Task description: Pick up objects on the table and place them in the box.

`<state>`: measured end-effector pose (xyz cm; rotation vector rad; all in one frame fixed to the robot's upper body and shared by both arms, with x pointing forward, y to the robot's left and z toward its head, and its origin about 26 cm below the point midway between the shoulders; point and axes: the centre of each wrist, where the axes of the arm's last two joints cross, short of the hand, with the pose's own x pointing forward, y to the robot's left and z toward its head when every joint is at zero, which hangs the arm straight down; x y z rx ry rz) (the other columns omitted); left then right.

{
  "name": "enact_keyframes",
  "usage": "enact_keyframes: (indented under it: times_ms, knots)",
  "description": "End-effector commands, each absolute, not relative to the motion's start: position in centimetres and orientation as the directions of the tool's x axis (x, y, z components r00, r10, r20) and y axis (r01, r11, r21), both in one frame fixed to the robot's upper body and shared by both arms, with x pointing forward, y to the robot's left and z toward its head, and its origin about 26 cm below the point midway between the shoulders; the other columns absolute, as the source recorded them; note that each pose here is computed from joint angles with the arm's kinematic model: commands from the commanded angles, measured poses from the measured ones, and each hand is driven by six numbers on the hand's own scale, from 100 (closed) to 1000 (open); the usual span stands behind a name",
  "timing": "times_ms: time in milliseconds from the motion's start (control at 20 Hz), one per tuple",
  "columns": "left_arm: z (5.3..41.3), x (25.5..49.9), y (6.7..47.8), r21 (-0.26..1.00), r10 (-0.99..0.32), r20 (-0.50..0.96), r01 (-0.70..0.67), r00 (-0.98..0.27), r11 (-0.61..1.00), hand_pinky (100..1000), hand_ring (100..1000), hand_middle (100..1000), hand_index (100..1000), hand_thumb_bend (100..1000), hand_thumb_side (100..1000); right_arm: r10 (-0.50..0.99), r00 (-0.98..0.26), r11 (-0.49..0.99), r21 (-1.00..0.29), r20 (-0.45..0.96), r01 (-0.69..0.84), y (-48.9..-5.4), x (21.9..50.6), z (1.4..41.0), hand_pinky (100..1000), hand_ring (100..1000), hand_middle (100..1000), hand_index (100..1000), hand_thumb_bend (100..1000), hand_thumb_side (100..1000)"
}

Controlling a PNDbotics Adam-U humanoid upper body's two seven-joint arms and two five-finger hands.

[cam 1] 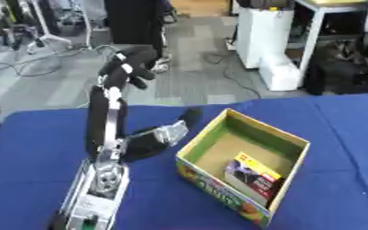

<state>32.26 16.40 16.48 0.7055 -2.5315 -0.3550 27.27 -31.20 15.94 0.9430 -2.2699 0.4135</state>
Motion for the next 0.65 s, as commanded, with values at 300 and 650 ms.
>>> enact_keyframes:
  times_ms: [300,650]
  knots:
    - [17.55,31.8,16.6,0.352,-0.526,0.359,-0.41,-0.771,0.841,448,565,750,802,607,597,-0.516,-0.551,0.69,-0.063,0.656,-0.721,-31.31,27.28,16.83,136,301,387,492,100,1000]
    - [17.89,31.68,16.91,0.309,-0.534,0.373,-0.441,-0.759,0.843,475,574,753,842,604,583,-0.525,-0.547,0.687,-0.055,0.652,-0.725,-31.3,27.38,17.08,136,300,386,492,100,1000]
